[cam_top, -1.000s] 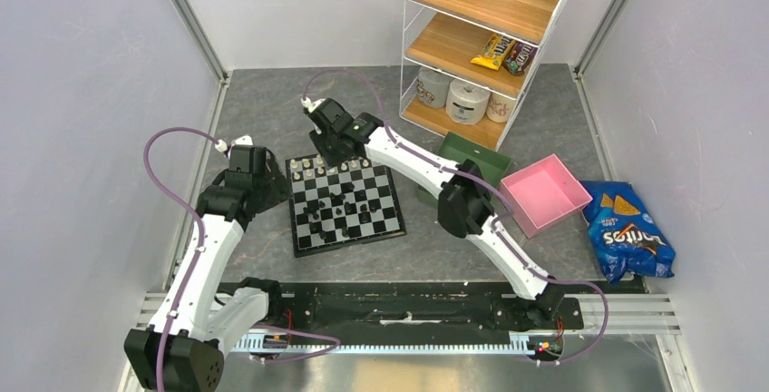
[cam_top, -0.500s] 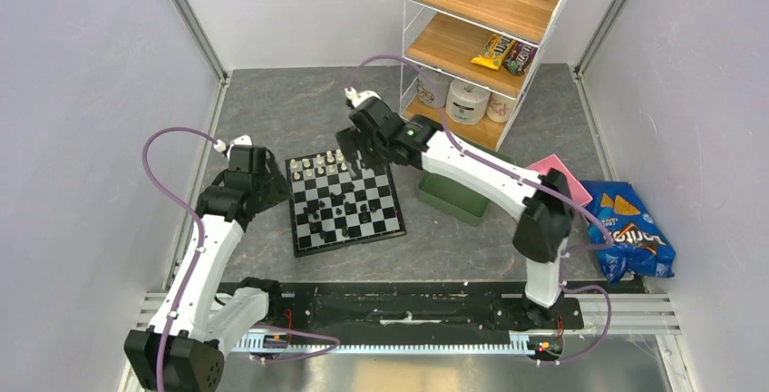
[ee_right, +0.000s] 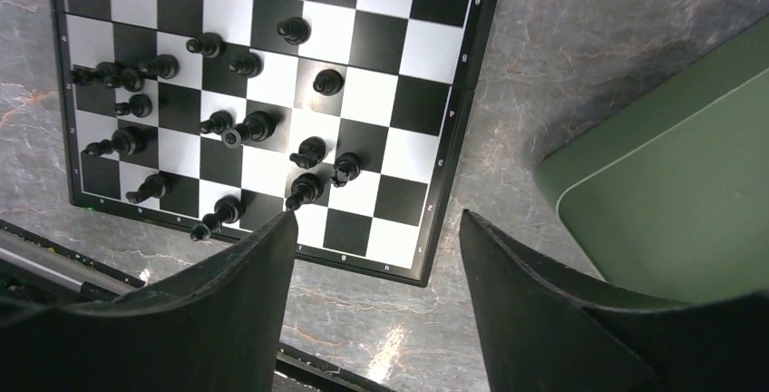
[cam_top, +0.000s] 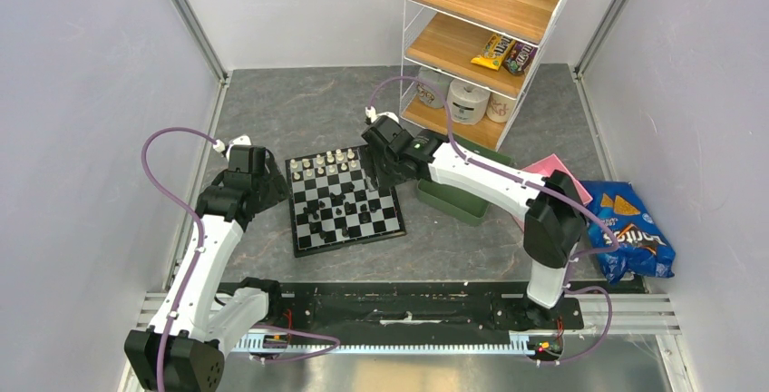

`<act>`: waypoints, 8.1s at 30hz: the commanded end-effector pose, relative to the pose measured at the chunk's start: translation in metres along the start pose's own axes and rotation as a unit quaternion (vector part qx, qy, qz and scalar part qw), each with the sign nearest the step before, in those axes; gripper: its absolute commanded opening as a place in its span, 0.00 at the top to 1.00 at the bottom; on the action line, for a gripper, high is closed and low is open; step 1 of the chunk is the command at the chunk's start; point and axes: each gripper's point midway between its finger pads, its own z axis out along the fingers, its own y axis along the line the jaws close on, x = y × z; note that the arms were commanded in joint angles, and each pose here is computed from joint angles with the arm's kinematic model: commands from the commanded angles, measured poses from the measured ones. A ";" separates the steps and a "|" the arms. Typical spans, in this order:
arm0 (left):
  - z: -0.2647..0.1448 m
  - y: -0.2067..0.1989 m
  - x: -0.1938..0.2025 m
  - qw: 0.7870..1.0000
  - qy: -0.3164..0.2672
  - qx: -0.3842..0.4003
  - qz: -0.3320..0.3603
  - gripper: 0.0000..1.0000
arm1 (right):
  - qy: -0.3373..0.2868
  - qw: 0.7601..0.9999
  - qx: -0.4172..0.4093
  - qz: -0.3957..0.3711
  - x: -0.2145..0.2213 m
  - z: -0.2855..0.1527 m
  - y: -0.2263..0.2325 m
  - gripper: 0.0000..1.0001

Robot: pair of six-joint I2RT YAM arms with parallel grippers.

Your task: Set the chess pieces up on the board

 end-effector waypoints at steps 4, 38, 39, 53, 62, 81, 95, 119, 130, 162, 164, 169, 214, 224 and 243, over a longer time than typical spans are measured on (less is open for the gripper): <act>-0.001 0.001 -0.009 1.000 -0.018 -0.002 0.002 0.24 | 0.042 0.999 -0.007 -0.003 0.016 0.020 0.006 0.37; -0.001 -0.001 -0.009 1.000 -0.015 0.001 0.003 0.24 | 0.112 0.993 -0.034 0.001 0.048 0.068 0.032 0.61; -0.001 -0.001 -0.009 1.000 -0.015 0.001 0.002 0.24 | 0.112 0.993 -0.033 0.000 0.048 0.069 0.031 0.61; 0.000 -0.001 -0.008 1.000 -0.013 0.003 0.003 0.24 | 0.114 0.993 -0.026 -0.009 0.051 0.070 0.027 0.81; 0.001 -0.002 -0.007 1.000 -0.009 0.004 0.005 0.24 | 0.102 0.995 -0.005 -0.007 0.057 0.039 0.007 0.86; 0.002 -0.003 -0.006 1.000 -0.006 0.004 0.007 0.24 | 0.142 0.989 -0.018 0.023 0.095 0.032 0.002 0.85; 0.003 -0.003 -0.005 1.000 -0.003 0.003 0.008 0.24 | 0.145 0.989 -0.018 0.021 0.101 0.033 0.003 0.71; 0.002 -0.003 -0.006 1.000 -0.006 0.005 0.007 0.24 | 0.068 0.997 -0.041 -0.023 0.003 0.065 0.047 0.54; 0.000 -0.002 -0.007 1.000 -0.011 0.004 0.005 0.24 | 0.082 0.996 -0.012 -0.023 0.004 0.092 0.037 0.60; 0.002 -0.002 -0.006 1.000 -0.007 0.003 0.006 0.24 | 0.068 0.997 0.014 -0.027 0.009 0.065 0.009 0.88; 0.002 -0.002 -0.006 1.000 -0.006 0.003 0.007 0.24 | 0.071 0.997 0.016 -0.020 0.016 0.060 0.004 0.88; 0.002 -0.002 -0.006 1.000 -0.005 0.002 0.007 0.24 | 0.084 0.996 0.013 -0.005 0.034 0.051 -0.002 0.88; 0.010 -0.014 0.012 0.999 0.040 0.024 -0.019 0.23 | 0.059 0.998 -0.022 0.001 0.024 0.028 0.005 0.55; 0.044 -0.039 0.061 0.984 0.095 0.078 -0.129 0.21 | 0.015 0.999 -0.033 0.007 0.001 -0.011 -0.001 0.51; 0.065 -0.032 0.066 0.943 0.067 0.165 -0.281 0.11 | 0.012 0.999 -0.030 0.019 0.000 -0.021 -0.024 0.50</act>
